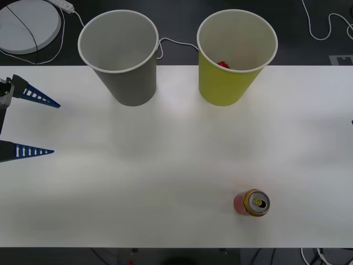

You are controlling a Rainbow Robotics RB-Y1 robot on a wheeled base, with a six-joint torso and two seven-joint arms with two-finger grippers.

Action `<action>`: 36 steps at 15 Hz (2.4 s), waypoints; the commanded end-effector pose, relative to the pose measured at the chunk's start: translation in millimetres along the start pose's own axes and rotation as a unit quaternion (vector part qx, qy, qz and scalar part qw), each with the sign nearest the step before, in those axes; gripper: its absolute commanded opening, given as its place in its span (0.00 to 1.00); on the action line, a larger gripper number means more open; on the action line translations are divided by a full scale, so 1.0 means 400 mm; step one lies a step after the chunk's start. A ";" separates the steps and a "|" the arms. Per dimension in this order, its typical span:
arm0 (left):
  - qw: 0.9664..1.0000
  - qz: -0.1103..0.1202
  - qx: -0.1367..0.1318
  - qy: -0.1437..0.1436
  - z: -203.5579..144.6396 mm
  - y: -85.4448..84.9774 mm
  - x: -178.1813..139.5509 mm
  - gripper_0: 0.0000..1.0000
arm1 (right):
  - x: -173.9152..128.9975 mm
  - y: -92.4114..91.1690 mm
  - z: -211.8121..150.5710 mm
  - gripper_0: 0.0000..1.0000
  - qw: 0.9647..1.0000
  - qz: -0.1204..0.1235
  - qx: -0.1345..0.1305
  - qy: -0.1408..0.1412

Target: Put the can into the green bin and the plastic bottle into the gray bin

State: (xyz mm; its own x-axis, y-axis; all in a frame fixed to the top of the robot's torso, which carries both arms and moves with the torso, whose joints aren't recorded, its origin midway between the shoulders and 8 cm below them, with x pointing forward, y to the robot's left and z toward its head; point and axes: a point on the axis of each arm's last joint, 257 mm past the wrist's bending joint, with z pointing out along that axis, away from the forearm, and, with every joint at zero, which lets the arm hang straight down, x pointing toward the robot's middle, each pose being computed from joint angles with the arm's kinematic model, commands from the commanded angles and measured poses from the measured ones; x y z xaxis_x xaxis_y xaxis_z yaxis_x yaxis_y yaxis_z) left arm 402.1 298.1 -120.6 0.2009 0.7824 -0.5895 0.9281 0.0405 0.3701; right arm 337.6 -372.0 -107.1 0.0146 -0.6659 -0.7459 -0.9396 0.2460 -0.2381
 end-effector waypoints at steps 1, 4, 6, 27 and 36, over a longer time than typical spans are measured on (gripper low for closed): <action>1.000 0.000 0.000 0.000 0.000 0.000 0.000 1.00 | 0.000 0.000 0.000 1.00 1.000 0.000 0.000 0.000; 1.000 0.000 0.000 0.000 0.000 0.000 0.000 1.00 | 0.005 0.011 0.011 1.00 1.000 0.010 -0.003 -0.010; 1.000 0.000 0.000 0.000 0.000 0.000 0.000 1.00 | -0.001 0.021 0.020 1.00 1.000 0.012 -0.013 -0.016; 1.000 0.000 0.000 0.000 0.000 0.000 0.000 1.00 | 0.243 0.126 0.205 1.00 0.990 -0.094 -0.008 -0.105; 1.000 0.000 0.000 0.000 0.000 0.000 0.000 1.00 | 0.297 0.176 0.314 1.00 0.985 -0.072 0.008 -0.155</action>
State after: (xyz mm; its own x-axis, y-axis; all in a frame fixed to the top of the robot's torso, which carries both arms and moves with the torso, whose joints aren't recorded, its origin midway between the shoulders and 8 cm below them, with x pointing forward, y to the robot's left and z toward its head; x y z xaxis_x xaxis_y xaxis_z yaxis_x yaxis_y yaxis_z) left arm 402.1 298.1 -120.6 0.2008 0.7824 -0.5895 0.9281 0.0406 0.3701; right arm 316.3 -349.1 -288.6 0.2529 -0.4569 -0.8528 -0.9150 0.1735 -0.3643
